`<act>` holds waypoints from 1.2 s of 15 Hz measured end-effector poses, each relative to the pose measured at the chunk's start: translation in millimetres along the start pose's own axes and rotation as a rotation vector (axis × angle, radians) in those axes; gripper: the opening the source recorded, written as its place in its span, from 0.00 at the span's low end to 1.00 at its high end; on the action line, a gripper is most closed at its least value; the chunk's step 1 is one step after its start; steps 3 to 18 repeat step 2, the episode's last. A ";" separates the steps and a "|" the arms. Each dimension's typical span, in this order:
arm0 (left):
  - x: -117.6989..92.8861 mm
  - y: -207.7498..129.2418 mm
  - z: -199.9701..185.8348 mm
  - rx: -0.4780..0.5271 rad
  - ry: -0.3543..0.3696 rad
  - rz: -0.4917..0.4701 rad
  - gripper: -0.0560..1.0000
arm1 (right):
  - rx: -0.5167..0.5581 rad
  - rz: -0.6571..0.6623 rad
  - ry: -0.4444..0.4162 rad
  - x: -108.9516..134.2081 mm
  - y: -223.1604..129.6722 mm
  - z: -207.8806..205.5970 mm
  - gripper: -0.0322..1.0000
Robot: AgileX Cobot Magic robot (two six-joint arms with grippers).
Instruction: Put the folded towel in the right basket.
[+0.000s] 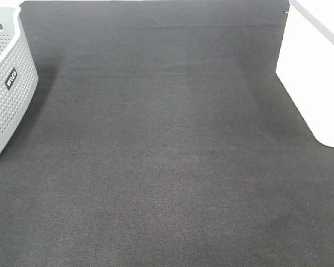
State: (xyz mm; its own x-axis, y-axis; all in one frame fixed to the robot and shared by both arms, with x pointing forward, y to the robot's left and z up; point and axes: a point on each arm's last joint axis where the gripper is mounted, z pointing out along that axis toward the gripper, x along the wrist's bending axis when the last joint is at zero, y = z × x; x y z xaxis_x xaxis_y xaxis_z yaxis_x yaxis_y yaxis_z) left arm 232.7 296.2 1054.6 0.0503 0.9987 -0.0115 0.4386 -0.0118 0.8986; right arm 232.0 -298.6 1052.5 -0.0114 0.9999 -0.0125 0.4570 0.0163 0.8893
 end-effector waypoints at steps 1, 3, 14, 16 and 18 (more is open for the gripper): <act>0.0 0.0 0.0 0.000 0.000 0.000 0.88 | 0.000 0.000 0.000 0.0 0.0 0.0 0.64; 0.0 0.0 0.0 0.000 0.000 0.000 0.88 | 0.000 0.000 0.000 0.0 0.0 0.0 0.64; 0.0 0.0 0.0 0.000 0.000 0.000 0.88 | 0.000 0.000 0.000 0.0 0.0 0.0 0.64; 0.0 0.0 0.0 0.000 0.000 0.000 0.88 | 0.000 0.000 0.000 0.0 0.0 0.0 0.64; 0.0 0.0 0.0 0.000 0.000 0.000 0.88 | 0.000 0.000 0.000 0.0 0.0 0.0 0.64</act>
